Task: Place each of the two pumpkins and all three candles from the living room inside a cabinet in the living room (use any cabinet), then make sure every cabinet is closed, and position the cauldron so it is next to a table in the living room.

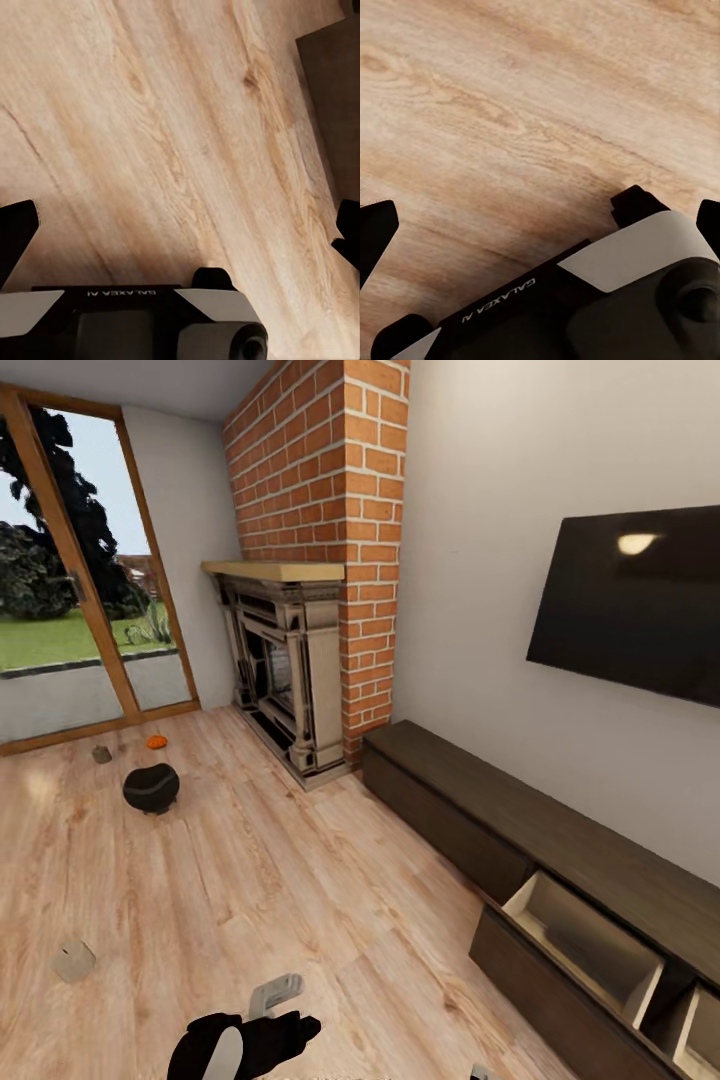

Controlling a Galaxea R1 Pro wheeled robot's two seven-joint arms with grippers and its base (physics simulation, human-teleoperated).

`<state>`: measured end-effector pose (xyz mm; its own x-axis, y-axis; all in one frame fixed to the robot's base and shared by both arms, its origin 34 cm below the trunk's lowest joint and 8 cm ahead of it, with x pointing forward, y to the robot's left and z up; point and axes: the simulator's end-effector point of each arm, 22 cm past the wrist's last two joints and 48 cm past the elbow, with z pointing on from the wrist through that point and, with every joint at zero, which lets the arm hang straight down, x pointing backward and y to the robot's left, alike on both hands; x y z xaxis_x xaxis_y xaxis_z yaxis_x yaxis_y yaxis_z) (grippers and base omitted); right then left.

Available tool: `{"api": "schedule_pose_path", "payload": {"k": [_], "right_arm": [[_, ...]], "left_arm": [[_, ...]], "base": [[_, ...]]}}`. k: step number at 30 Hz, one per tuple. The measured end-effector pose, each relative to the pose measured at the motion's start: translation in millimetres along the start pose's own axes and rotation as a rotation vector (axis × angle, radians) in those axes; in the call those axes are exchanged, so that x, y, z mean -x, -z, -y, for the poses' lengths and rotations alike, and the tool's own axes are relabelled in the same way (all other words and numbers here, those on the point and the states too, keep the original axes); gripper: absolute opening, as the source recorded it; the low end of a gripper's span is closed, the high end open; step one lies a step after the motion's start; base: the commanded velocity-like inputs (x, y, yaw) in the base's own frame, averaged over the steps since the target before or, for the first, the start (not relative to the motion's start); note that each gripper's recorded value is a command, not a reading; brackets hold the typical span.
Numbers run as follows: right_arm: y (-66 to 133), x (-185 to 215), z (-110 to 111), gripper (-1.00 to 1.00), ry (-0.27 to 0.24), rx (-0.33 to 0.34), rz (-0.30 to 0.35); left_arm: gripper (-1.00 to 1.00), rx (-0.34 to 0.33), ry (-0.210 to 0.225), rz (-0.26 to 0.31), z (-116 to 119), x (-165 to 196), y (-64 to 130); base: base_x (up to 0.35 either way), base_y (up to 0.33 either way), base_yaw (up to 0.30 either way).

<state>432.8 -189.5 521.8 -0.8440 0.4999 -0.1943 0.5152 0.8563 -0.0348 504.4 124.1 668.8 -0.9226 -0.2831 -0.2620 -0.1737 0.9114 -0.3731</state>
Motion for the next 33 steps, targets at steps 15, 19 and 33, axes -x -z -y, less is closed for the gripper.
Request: {"api": "schedule_pose_path", "payload": {"k": [15, 19, 33], "right_arm": [[-2.2, -3.3, 1.3, 1.00, 0.001, -0.004, -0.008], [-2.8, -4.0, 2.0, 1.00, 0.002, -0.006, -0.010], [-5.3, -5.8, 5.4, 1.00, 0.002, -0.013, -0.016]], "left_arm": [[1.00, 0.002, 0.003, -0.009, -0.8, -2.8, -2.6], [1.00, 0.003, 0.004, -0.011, -1.6, -3.4, -3.2], [1.00, 0.004, 0.006, -0.019, -2.4, -6.0, -5.4]], "base": [[-0.089, 0.000, 0.276], [-0.092, 0.000, 0.276], [-0.014, 0.000, 0.276]]}}
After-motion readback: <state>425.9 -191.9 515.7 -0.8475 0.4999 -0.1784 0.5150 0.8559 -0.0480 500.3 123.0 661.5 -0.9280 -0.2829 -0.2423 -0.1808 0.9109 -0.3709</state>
